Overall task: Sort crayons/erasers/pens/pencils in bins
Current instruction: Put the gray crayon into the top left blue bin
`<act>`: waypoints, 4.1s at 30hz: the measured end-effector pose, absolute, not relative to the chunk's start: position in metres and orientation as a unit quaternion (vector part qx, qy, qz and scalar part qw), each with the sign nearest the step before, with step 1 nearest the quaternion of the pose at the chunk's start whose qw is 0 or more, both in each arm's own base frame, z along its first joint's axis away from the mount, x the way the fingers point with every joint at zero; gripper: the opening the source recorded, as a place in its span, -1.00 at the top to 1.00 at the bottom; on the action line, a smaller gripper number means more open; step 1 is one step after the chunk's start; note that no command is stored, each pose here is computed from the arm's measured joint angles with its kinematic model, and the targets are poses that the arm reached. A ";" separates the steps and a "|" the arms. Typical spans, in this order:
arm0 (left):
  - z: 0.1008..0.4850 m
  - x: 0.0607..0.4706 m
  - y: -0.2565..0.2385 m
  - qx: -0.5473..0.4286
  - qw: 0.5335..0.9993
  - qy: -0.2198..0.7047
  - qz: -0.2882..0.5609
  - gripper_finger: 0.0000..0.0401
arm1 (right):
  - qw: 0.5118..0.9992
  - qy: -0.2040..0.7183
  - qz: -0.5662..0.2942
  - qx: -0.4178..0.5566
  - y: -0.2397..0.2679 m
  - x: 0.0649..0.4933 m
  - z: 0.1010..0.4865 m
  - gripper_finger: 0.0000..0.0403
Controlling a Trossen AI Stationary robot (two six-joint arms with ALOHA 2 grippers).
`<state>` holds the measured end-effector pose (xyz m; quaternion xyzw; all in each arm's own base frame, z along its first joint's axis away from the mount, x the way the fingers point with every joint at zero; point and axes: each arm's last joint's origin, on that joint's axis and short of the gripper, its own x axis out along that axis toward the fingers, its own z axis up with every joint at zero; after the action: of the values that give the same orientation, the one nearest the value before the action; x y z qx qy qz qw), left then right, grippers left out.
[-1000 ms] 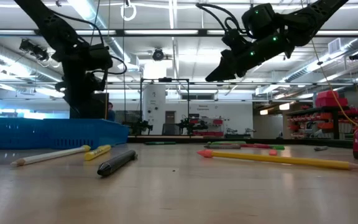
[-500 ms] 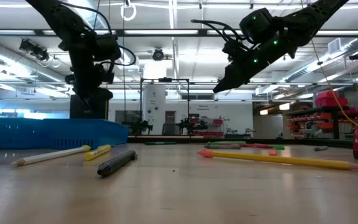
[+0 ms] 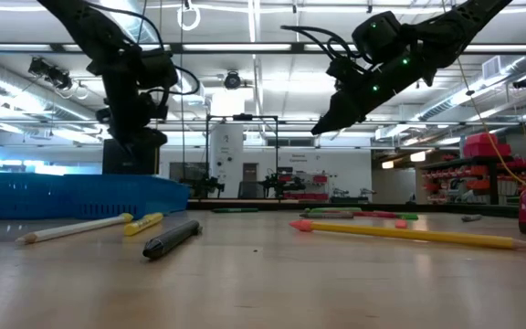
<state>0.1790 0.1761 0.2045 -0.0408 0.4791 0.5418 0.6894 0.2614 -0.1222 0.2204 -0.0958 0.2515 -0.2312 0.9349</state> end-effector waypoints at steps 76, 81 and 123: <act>0.287 0.262 0.111 0.215 0.812 0.409 0.357 0.39 | 0.815 0.572 -0.087 0.029 -0.106 0.315 0.162 0.39; 0.286 0.261 0.114 0.205 0.811 0.407 0.366 0.39 | 0.808 0.581 -0.087 0.030 -0.106 0.309 0.154 0.43; 0.286 0.260 0.114 0.202 0.812 0.405 0.369 0.46 | 0.811 0.575 -0.101 0.042 -0.111 0.297 0.137 0.79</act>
<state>0.2604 0.1144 0.2865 0.2016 0.4052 0.3686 0.8120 0.2972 -0.1110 0.1371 0.0416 0.5749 -0.1007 0.8110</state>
